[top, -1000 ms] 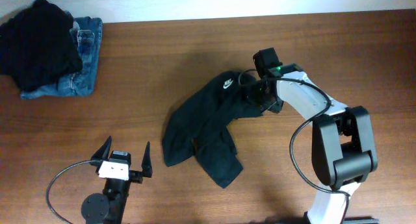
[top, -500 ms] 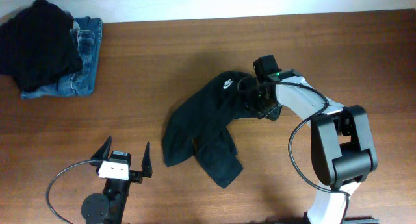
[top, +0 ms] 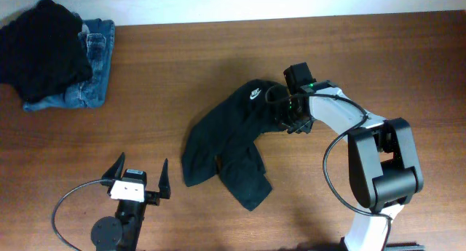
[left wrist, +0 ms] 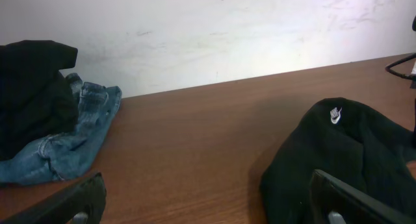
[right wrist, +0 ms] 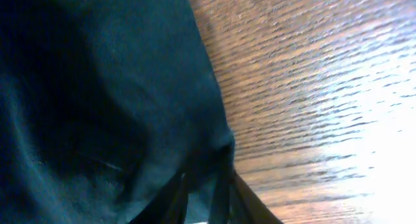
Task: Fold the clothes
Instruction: 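Pull the hoodie right to spread it flat with the right gripper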
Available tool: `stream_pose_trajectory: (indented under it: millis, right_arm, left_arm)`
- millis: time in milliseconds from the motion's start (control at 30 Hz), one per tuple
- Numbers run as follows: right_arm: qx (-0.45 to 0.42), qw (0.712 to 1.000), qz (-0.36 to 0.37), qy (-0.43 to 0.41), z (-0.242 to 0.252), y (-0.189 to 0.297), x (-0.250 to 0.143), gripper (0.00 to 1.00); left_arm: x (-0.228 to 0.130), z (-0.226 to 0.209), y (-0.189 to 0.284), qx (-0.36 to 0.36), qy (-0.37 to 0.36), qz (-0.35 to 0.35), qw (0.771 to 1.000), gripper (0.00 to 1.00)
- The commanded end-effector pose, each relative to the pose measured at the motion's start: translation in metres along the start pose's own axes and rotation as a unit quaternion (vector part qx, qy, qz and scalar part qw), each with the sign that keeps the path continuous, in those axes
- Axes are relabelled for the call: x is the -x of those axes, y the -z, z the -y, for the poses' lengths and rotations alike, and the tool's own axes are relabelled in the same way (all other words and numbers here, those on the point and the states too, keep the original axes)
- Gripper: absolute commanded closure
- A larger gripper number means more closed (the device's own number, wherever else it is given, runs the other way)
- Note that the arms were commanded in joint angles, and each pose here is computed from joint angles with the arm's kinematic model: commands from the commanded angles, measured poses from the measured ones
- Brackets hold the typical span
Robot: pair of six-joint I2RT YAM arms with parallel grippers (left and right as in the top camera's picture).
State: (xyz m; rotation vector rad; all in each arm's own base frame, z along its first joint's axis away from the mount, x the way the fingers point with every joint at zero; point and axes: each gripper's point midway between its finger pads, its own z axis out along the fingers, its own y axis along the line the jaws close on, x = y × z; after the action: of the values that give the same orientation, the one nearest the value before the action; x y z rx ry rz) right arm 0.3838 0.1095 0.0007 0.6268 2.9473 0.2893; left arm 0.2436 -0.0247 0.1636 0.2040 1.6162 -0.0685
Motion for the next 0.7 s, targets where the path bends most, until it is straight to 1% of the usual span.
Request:
stream_pose_trajectory:
  millis: [0, 33, 67, 200, 267, 400, 533, 567, 667]
  right_arm:
    - [-0.001, 1.000, -0.010, -0.007, 0.004, -0.008, -0.004, 0.87]
    - [0.000, 1.000, -0.008, -0.007, 0.003, -0.007, -0.003, 0.93]
    - [0.001, 1.000, -0.006, -0.007, 0.002, -0.006, -0.002, 0.96]
    - [-0.001, 1.000, 0.009, -0.005, 0.000, -0.002, 0.007, 0.96]
    - [-0.011, 0.999, 0.029, -0.006, 0.002, 0.003, 0.017, 0.96]
    - [-0.036, 0.996, 0.085, -0.020, 0.013, 0.019, 0.052, 0.96]
    - [-0.039, 0.988, 0.140, -0.048, 0.028, 0.031, 0.089, 0.96]
    - [-0.044, 0.983, 0.165, -0.063, 0.040, 0.036, 0.105, 0.96]
    - [-0.069, 0.973, 0.202, -0.091, 0.067, 0.045, 0.127, 0.96]
  left_arm:
    - [-0.001, 0.000, 0.000, 0.001, -0.006, 0.001, 1.000, 0.01]
    - [-0.001, 0.000, 0.000, 0.001, -0.006, 0.001, 1.000, 0.01]
    - [-0.001, 0.000, 0.000, 0.001, -0.006, 0.001, 1.000, 0.01]
    - [-0.001, 0.000, 0.000, 0.001, -0.006, 0.001, 1.000, 0.01]
    - [-0.001, 0.000, 0.000, 0.001, -0.006, 0.001, 1.000, 0.01]
    - [-0.001, 0.000, 0.000, 0.001, -0.006, 0.001, 1.000, 0.01]
    - [-0.001, 0.000, 0.000, 0.001, -0.006, 0.001, 1.000, 0.01]
    - [-0.001, 0.000, 0.000, 0.001, -0.006, 0.001, 1.000, 0.01]
    - [-0.001, 0.000, 0.000, 0.001, -0.006, 0.001, 1.000, 0.01]
